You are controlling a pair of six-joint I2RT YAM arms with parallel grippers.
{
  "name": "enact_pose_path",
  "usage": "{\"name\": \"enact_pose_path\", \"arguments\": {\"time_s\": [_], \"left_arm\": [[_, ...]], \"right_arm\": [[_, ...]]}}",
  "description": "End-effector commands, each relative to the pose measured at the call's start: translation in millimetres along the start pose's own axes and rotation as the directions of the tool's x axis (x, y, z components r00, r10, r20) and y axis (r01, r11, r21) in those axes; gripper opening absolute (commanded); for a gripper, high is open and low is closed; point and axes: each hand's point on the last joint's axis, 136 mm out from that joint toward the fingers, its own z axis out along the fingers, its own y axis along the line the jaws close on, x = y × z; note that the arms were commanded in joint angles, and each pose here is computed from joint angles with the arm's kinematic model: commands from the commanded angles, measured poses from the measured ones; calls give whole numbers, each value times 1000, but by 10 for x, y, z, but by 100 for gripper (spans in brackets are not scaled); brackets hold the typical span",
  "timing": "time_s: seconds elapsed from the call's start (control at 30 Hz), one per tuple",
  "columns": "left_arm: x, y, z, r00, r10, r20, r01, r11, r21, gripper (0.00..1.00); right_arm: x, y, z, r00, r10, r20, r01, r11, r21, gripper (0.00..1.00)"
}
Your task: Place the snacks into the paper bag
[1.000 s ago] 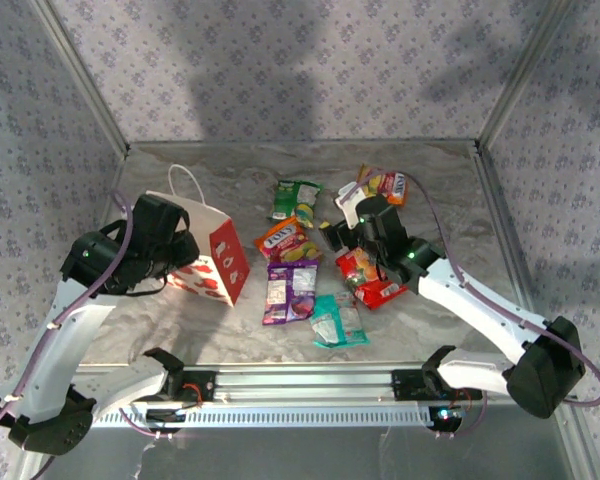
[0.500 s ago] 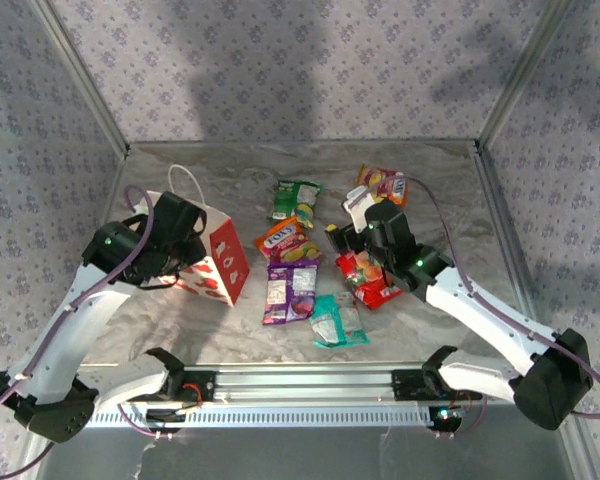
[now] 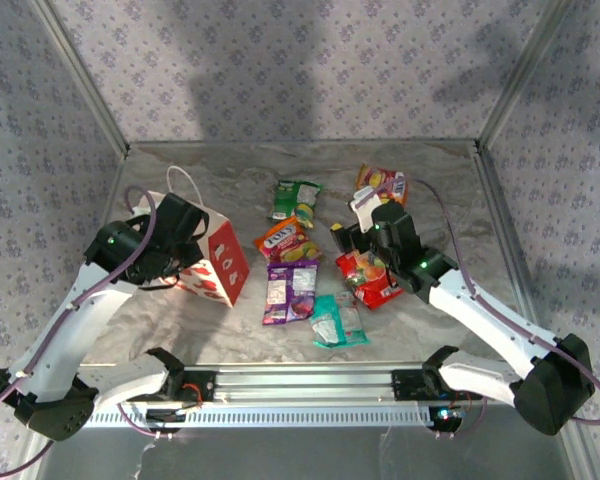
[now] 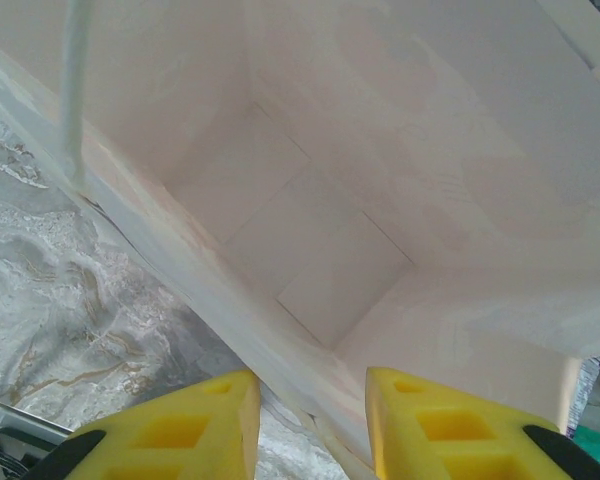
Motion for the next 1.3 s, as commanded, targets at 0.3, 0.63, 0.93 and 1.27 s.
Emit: {"name": "enact_pose_path", "arguments": {"time_s": [0.3,0.63,0.93,1.27], "left_arm": [[69,87,-15,997,66,-30,-67,997,-34,15],[10,107,-110,989,141,-38,-143,988,-57,5],[-218,10,-240,970,243,12,-242,968,-65,6],[-531,-198,-270,937,344,55,-342,939,-36,5]], "right_arm": [[-40,-64,-50,999,36,25,-37,999,10,100],[-46,-93,-60,999,40,25,-41,999,18,100],[-39,-112,-66,999,42,24,-42,999,23,100],[-50,-134,-73,998,60,24,-60,998,25,100]]}}
